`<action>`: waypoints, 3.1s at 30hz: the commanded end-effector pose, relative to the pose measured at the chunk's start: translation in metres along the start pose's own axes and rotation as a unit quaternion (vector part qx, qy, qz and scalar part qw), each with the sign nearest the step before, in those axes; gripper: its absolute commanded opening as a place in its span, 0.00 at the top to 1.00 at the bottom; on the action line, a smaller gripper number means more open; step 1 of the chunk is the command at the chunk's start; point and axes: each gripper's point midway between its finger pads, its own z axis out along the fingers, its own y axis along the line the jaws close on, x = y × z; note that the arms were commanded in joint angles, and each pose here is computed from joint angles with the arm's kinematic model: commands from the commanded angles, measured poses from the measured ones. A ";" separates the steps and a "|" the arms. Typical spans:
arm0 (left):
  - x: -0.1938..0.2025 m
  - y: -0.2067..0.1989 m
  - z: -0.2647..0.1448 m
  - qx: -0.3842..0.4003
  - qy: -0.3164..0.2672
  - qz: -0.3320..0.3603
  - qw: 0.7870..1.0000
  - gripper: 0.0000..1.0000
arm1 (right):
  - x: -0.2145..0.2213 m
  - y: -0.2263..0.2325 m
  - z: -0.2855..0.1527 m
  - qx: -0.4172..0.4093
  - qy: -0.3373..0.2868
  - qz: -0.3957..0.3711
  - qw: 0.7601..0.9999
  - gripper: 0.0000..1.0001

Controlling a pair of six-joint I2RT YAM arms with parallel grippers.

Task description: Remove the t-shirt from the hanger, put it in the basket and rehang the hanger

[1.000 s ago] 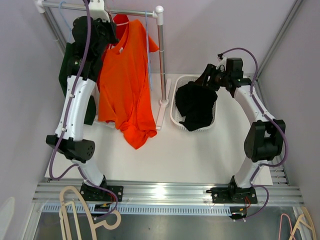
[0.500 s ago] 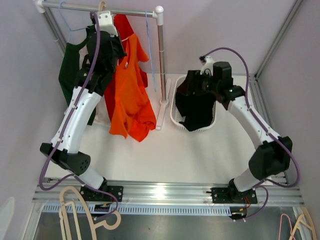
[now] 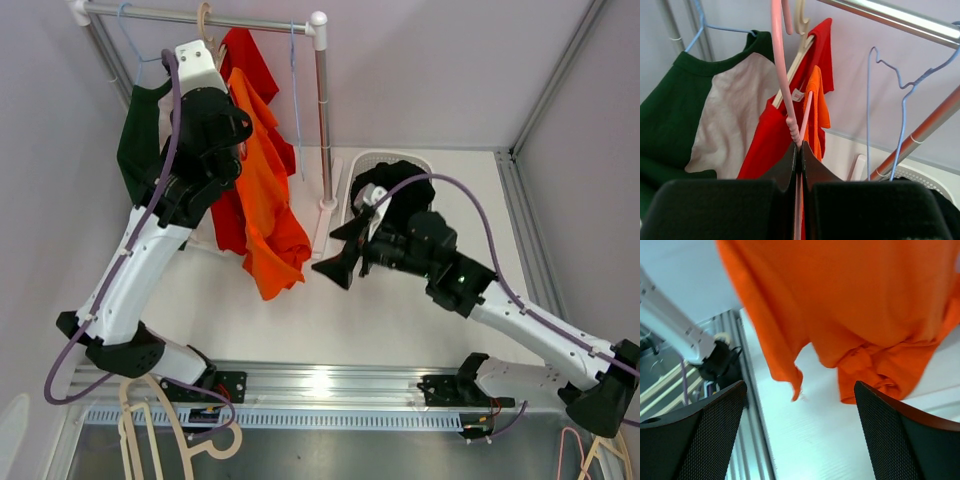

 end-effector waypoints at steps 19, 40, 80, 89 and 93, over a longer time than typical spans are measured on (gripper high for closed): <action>-0.001 0.009 -0.029 -0.029 -0.016 -0.037 0.999 0.99 | -0.014 0.071 0.099 -0.063 -0.067 -0.045 0.995 0.13; 0.047 -0.047 0.044 -0.045 -0.016 0.028 0.998 0.99 | 0.015 0.127 0.046 -0.046 -0.003 -0.033 0.998 1.00; 0.015 0.047 -0.096 0.167 0.027 -0.011 0.986 0.99 | -0.058 0.021 0.012 0.080 -0.049 0.017 0.995 1.00; -0.013 0.009 -0.071 0.202 -0.015 -0.003 0.979 0.99 | -0.227 0.005 -0.065 0.170 -0.225 -0.067 0.957 1.00; -0.040 -0.002 -0.054 0.189 -0.049 0.014 0.981 0.99 | -0.293 -0.011 -0.083 0.220 -0.338 -0.114 0.908 1.00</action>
